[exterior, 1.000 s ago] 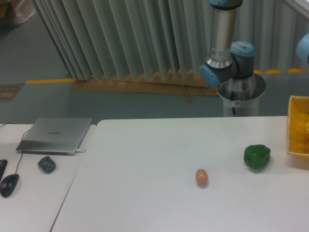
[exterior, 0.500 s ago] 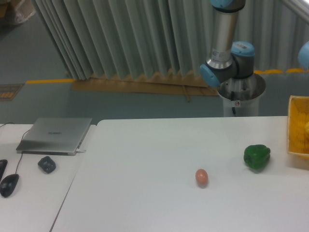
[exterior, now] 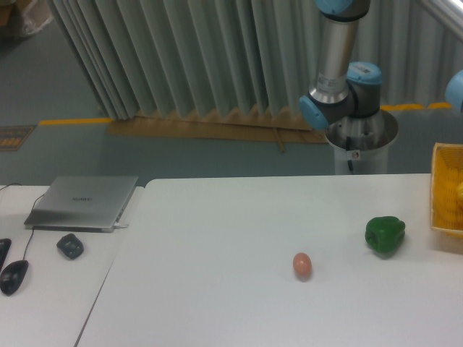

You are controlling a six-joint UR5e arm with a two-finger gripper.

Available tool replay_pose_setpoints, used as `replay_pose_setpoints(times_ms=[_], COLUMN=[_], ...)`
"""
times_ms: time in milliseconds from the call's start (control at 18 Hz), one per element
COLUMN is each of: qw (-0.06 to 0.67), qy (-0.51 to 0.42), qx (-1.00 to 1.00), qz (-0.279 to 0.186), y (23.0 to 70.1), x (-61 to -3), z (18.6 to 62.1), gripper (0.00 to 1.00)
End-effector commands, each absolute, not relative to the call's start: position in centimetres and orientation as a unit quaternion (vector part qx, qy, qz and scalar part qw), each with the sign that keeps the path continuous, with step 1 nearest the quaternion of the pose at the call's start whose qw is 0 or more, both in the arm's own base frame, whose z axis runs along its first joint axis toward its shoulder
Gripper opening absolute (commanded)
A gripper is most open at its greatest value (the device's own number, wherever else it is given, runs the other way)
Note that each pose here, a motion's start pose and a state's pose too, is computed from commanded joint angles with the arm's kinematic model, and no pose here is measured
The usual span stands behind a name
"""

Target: Place the red pepper on the table

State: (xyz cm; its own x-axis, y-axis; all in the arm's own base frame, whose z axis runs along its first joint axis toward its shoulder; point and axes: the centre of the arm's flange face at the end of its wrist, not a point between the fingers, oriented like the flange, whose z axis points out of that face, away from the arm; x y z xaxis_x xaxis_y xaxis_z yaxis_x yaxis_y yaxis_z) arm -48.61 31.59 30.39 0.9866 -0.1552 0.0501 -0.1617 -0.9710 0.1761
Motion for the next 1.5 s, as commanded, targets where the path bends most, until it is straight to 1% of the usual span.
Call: replay_pose_setpoints(times_ms=[444,500,556,611,833,889,1000,1056,1111,1167,1222,1333,1389,1500], qw=[0.1,0.1,0.1,0.101,0.103,0.104,0.117,0.126,0.131,0.133,0.133,0.133,0.133,0.133], qy=[-0.079,-0.078,-0.077,-0.08,-0.084,-0.082,-0.084,-0.087,-0.092,-0.093,-0.093,-0.095,-0.092,-0.092], qx=[0.992,0.992,0.992,0.992,0.991,0.991,0.989,0.988,0.987,0.987,0.987,0.987,0.987,0.987], qz=[0.017,0.018,0.017,0.017,0.017,0.016,0.014,0.01,0.008,0.005,0.005,0.007,0.007,0.006], y=[31.75,31.68,31.67,31.66,31.74,31.71,31.72,31.89,32.11,32.18,32.19,32.26,32.34,32.4], x=[-48.56,-48.6,-48.6,-48.61,-48.68,-48.69,-48.71,-48.68,-48.59,-48.66,-48.68,-48.56,-48.53,-48.46], z=[29.88,29.88,29.88,29.89,29.99,29.99,29.92,29.87,30.02,30.23,30.28,30.32,30.24,30.32], gripper=[1.0,0.99,0.94,0.92,0.88,0.8,0.75,0.7,0.67,0.6,0.55,0.53,0.47,0.47])
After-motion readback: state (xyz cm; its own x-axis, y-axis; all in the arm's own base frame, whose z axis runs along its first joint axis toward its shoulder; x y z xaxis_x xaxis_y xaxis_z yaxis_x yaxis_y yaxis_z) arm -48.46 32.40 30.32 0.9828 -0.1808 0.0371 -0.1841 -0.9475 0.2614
